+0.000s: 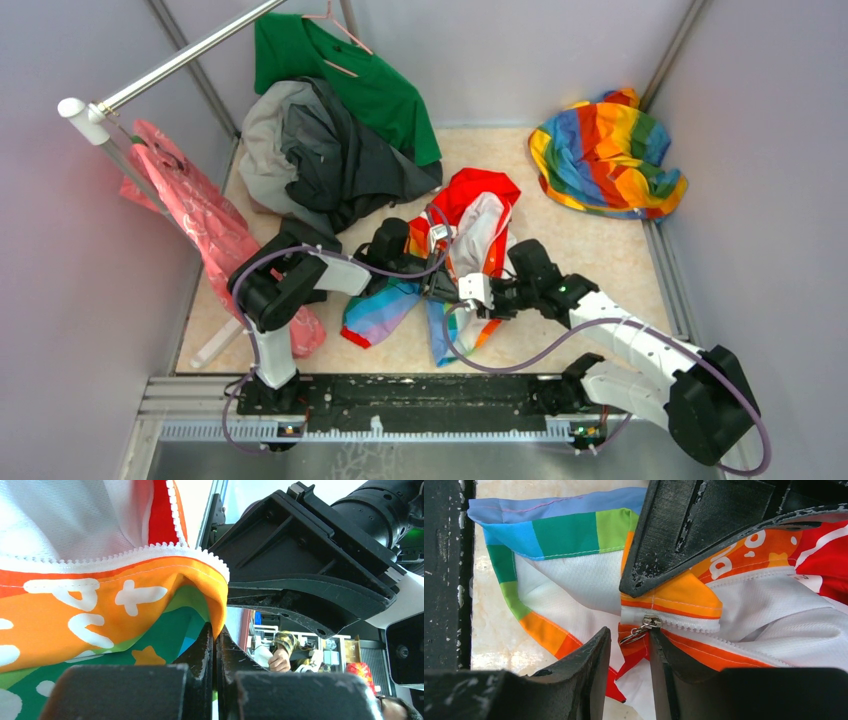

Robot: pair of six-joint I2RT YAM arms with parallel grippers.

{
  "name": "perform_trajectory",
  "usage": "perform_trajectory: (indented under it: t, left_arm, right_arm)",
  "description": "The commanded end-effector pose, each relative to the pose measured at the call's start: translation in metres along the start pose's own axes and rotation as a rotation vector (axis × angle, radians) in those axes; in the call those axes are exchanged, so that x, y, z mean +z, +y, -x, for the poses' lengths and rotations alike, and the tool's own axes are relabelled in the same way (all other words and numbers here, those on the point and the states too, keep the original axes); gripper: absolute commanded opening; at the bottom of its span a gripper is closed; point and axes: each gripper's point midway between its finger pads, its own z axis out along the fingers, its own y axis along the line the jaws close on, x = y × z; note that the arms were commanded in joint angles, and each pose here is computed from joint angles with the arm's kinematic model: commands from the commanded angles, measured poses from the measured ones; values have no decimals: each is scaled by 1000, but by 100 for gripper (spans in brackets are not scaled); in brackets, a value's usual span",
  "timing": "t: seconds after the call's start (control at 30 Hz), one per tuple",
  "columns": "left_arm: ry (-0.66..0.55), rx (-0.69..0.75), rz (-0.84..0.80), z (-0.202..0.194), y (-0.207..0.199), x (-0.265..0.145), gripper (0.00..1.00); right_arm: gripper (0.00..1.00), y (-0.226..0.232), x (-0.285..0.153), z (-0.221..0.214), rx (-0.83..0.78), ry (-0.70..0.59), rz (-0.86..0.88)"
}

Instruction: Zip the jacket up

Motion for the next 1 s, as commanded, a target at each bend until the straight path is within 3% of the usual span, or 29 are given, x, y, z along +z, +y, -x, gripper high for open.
perform_trajectory:
  t: [0.0,0.53,0.97]
  left_arm:
    - [5,63,-44,2,-17,0,0]
    - [16,55,-34,-2,-10,-1,0]
    - [24,50,-29,-5,-8,-1,0]
  right_arm:
    - [34,-2,-1,16,-31,-42,19]
    - [24,-1,-8,28,-25,-72,23]
    - [27,-10,-17,30,42,-106,0]
